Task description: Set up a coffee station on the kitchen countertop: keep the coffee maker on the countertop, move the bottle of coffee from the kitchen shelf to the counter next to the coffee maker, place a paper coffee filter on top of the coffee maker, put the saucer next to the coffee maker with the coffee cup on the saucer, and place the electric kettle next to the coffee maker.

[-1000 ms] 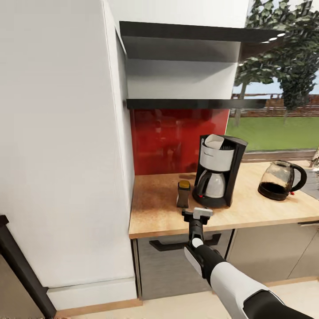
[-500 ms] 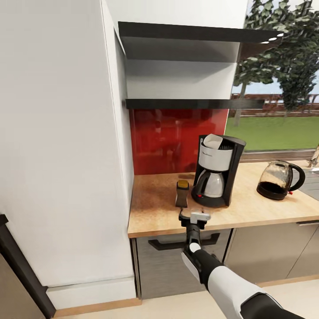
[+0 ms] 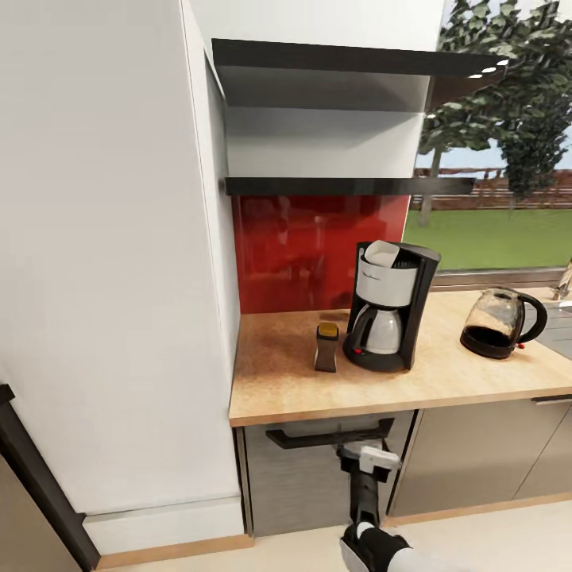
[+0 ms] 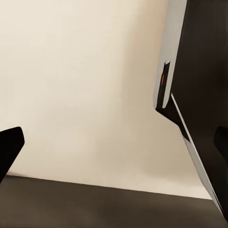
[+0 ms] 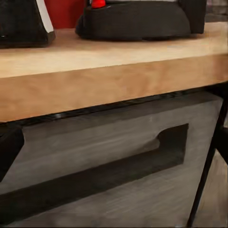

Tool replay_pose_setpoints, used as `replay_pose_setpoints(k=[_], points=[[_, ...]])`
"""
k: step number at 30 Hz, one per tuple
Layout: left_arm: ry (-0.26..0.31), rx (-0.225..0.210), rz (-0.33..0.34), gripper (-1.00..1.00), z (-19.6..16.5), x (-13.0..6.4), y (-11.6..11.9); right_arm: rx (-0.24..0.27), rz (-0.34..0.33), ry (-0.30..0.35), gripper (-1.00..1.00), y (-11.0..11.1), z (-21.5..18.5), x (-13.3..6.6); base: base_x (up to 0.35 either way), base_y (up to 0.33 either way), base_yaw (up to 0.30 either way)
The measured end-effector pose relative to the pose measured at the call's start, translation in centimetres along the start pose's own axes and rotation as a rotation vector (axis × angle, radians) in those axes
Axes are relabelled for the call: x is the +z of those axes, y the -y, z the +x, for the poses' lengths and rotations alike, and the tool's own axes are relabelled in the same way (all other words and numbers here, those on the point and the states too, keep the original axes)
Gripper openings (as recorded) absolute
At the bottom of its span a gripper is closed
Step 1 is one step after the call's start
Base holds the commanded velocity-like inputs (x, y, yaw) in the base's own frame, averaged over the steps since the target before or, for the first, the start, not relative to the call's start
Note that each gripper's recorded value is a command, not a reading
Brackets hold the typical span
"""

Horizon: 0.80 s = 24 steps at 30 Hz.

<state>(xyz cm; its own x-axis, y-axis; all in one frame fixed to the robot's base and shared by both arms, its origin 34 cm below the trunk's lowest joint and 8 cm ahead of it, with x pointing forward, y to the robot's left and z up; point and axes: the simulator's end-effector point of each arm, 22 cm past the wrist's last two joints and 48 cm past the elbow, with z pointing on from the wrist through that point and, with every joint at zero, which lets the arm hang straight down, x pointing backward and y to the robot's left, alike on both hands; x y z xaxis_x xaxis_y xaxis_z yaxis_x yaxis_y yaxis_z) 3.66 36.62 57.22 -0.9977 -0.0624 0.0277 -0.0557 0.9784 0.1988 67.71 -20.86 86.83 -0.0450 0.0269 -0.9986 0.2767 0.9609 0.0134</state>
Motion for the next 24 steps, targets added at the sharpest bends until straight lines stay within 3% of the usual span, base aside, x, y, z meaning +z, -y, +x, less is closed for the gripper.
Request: replay_pose_setpoints(k=[6,8,10,11,14,16,18,20,22,24], points=[[0.007,-0.001,0.001,1.00,-0.3,0.0,0.1,-0.034,0.016,-0.085,1.00,2.1,5.2,-4.6,0.000,0.000,0.000],[0.035,-0.004,0.004,1.00,-1.6,0.1,0.2,-0.095,0.013,-0.208,1.00,3.1,9.4,-7.6,0.000,0.000,0.000],[0.046,-0.005,0.006,1.00,-2.1,0.1,0.3,-0.138,0.011,-0.284,1.00,3.5,11.4,-8.7,0.000,0.000,0.000],[0.058,-0.007,0.007,1.00,-2.7,0.1,0.4,-0.201,0.009,-0.394,1.00,4.0,14.0,-10.2,0.000,0.000,0.000],[0.085,-0.009,0.011,1.00,-4.0,0.2,0.5,-0.279,-0.032,-0.535,1.00,4.0,16.9,-11.9,0.000,0.000,0.000],[0.113,-0.012,0.018,1.00,-5.3,0.1,1.0,-0.324,-0.175,-0.732,1.00,2.2,20.9,-15.1,0.000,0.000,0.000],[0.127,-0.015,0.023,1.00,-6.0,0.1,1.4,-0.319,-0.297,-0.866,1.00,0.5,23.2,-17.9,0.000,0.000,0.000],[0.134,-0.016,0.027,1.00,-6.3,0.0,1.6,-0.303,-0.379,-0.958,1.00,-0.7,24.5,-20.0,0.000,0.000,0.000],[0.136,-0.017,0.029,1.00,-6.5,0.0,1.8,-0.285,-0.393,-1.010,1.00,-0.5,25.1,-21.0,0.000,0.000,0.000],[0.138,-0.017,0.031,1.00,-6.6,0.0,1.8,-0.196,-0.342,-1.111,1.00,0.5,26.0,-22.4,0.000,0.000,0.000]])
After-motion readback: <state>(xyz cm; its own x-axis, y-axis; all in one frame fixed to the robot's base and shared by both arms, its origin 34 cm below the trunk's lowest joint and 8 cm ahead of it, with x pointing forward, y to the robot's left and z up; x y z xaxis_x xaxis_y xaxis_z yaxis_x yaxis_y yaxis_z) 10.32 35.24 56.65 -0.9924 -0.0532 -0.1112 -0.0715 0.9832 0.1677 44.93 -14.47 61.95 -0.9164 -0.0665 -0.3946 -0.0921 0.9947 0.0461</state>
